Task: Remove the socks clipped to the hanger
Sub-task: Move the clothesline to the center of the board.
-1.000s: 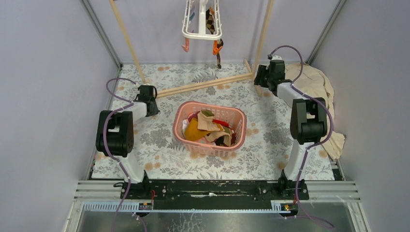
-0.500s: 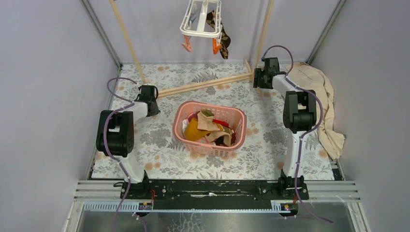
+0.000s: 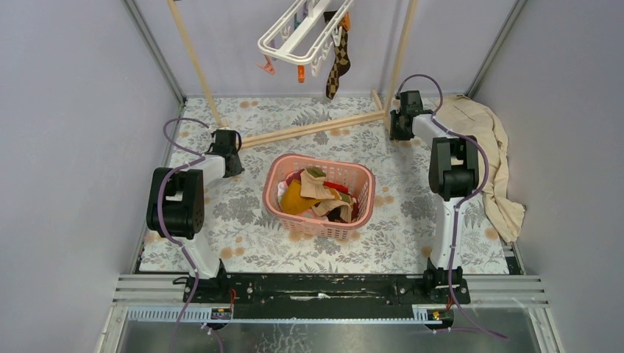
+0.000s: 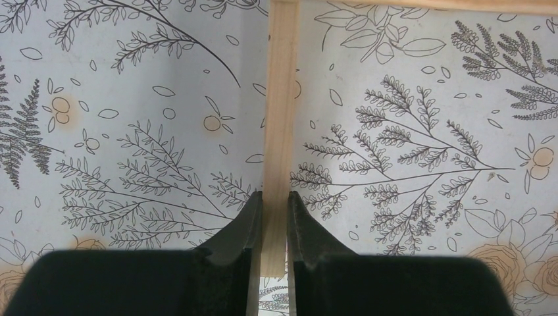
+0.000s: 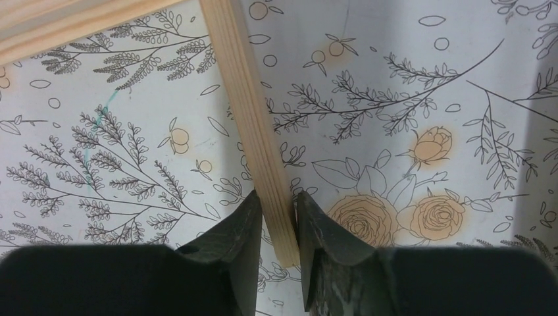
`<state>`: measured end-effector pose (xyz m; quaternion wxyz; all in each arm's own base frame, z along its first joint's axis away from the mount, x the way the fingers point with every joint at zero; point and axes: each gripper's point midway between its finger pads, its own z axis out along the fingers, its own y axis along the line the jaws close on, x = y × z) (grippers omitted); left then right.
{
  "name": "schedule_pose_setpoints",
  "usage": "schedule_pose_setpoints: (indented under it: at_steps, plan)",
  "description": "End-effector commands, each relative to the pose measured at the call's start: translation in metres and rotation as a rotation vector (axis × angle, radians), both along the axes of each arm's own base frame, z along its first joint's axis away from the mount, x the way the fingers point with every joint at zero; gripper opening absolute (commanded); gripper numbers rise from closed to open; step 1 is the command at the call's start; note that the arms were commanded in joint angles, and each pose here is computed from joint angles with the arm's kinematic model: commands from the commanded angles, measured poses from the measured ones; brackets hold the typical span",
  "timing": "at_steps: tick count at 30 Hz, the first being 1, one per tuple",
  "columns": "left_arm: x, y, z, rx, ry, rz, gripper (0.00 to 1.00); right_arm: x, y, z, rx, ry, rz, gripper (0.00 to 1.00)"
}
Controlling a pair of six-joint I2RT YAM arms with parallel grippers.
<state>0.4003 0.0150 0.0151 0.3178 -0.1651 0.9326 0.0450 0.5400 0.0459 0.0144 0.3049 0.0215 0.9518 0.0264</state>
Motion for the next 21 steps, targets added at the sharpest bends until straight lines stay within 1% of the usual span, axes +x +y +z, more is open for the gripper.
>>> schedule_pose_setpoints:
  at_steps: [1,4,10,21]
  plan:
    - [0.011,0.006,0.015,0.037,-0.054,0.029,0.07,0.001,0.001,0.004,-0.015,-0.009,-0.012,0.27]
    - [0.012,0.007,0.015,0.038,-0.052,0.028,0.08,-0.007,0.001,0.004,-0.010,-0.010,-0.023,0.21]
    - [0.012,0.007,0.014,0.039,-0.049,0.028,0.09,-0.035,0.002,0.006,0.005,-0.010,-0.054,0.15]
    - [0.009,-0.002,0.009,0.018,-0.045,0.013,0.10,-0.097,-0.004,0.006,0.014,0.010,-0.100,0.08]
